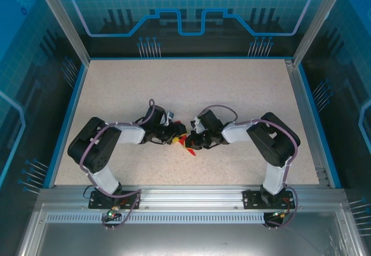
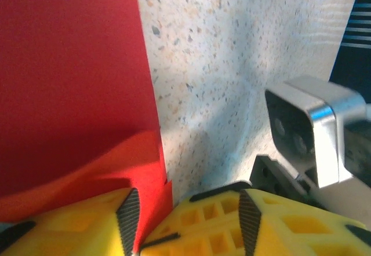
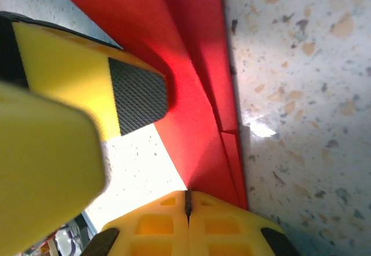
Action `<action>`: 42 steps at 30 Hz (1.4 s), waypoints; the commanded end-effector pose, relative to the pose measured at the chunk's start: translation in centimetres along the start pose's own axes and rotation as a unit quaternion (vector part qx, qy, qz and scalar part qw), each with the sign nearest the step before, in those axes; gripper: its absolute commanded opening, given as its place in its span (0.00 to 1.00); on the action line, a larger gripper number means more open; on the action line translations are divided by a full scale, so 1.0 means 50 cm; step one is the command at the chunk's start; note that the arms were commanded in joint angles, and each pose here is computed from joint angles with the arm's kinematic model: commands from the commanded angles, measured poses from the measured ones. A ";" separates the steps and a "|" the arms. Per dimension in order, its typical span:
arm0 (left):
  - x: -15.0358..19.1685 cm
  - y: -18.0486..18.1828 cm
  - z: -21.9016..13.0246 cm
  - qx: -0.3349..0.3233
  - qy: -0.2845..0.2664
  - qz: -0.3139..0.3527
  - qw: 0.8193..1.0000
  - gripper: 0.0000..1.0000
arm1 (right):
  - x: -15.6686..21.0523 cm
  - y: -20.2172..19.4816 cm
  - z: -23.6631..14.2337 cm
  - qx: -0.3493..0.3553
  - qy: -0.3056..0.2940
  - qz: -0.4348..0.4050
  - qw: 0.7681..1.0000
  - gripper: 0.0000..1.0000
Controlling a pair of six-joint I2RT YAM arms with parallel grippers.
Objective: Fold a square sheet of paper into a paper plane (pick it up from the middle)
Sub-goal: Fold the wing for the fifth time at the center of the table.
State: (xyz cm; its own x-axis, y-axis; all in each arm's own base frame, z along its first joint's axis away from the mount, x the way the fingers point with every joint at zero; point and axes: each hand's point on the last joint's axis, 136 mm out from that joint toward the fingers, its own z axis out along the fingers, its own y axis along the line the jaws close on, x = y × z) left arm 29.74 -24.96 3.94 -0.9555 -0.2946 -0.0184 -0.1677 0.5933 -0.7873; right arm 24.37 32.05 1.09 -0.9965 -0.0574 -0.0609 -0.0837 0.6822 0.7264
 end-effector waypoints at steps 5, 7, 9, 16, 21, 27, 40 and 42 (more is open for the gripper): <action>-0.012 -0.102 -0.077 0.021 -0.032 0.094 0.995 0.59 | 0.071 -0.111 0.005 0.065 0.071 0.055 0.994 0.02; -0.006 -0.094 -0.085 0.018 -0.039 0.097 0.994 0.59 | 0.074 -0.114 0.008 0.065 0.075 0.061 0.993 0.02; 0.003 -0.079 -0.083 0.017 -0.038 0.096 0.995 0.58 | 0.073 -0.113 0.010 0.061 0.077 0.065 0.993 0.02; 0.011 -0.064 -0.051 0.039 -0.034 0.090 0.995 0.56 | 0.078 -0.120 0.012 0.071 0.086 0.074 0.991 0.02; 0.009 -0.049 -0.028 0.031 -0.029 0.093 0.995 0.55 | 0.079 -0.124 0.012 0.076 0.089 0.077 0.990 0.02; -0.008 -0.016 0.000 0.004 -0.034 0.090 0.995 0.55 | 0.084 -0.127 0.014 0.075 0.094 0.080 0.989 0.01; -0.059 0.088 -0.008 -0.063 -0.062 0.018 0.996 0.52 | 0.097 -0.131 0.002 0.091 0.106 0.071 0.988 0.00; -0.066 0.093 -0.016 -0.067 -0.064 0.019 0.995 0.52 | 0.096 -0.131 0.002 0.090 0.108 0.069 0.988 0.00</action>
State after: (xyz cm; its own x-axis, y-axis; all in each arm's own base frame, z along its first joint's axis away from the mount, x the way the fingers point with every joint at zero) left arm 30.52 -23.92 3.20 -0.9524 -0.2843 -0.1097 -0.0982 0.6271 -0.7727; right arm 23.97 31.54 0.91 -0.9923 -0.1235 0.0028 -0.0802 0.6609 0.7462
